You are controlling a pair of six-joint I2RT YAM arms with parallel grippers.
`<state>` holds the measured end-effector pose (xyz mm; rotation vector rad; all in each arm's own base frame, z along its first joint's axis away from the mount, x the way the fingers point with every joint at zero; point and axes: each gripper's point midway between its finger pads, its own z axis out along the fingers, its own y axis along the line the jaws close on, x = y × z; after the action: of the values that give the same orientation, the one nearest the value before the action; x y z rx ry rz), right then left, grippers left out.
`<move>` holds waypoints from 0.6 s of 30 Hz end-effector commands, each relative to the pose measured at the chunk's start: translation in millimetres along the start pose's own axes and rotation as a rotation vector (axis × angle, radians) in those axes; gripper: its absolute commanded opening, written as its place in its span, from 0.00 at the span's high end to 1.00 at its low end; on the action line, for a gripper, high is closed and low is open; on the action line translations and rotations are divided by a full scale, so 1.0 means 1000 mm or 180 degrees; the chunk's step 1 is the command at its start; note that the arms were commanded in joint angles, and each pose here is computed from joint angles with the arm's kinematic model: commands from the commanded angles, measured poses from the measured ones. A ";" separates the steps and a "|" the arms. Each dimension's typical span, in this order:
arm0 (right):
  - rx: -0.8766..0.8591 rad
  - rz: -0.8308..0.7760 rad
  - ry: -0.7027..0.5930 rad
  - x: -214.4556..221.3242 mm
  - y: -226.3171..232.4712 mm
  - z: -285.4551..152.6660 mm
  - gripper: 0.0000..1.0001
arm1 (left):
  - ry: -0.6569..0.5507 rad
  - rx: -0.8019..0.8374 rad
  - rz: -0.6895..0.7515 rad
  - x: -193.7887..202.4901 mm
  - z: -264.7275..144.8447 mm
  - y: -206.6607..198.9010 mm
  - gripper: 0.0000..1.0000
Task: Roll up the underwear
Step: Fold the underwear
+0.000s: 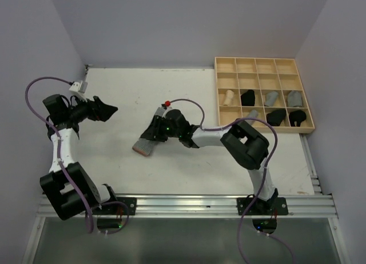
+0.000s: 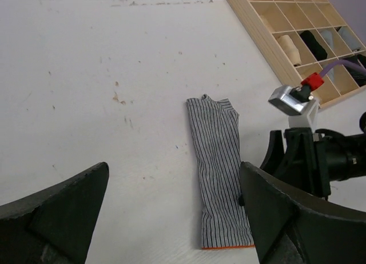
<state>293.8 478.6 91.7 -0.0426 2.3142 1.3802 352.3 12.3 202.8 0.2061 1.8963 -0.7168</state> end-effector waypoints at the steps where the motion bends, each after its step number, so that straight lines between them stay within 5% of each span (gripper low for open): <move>1: -0.0608 0.0342 -0.0607 -0.037 0.049 0.009 0.56 | -0.0375 -0.0066 0.0288 -0.032 -0.012 -0.011 0.00; 7: -0.0604 0.0484 -0.0637 -0.020 0.046 0.031 0.57 | -0.0285 -0.0315 0.0425 -0.017 -0.018 -0.004 0.00; 18: -0.0285 0.1222 -0.0202 0.060 -0.061 0.059 0.60 | -0.0116 -0.0452 0.0481 -0.015 -0.023 0.007 0.00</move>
<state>290.9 526.4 36.4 0.3568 2.1753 1.7065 339.4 22.5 209.2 0.2010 1.8749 -0.5472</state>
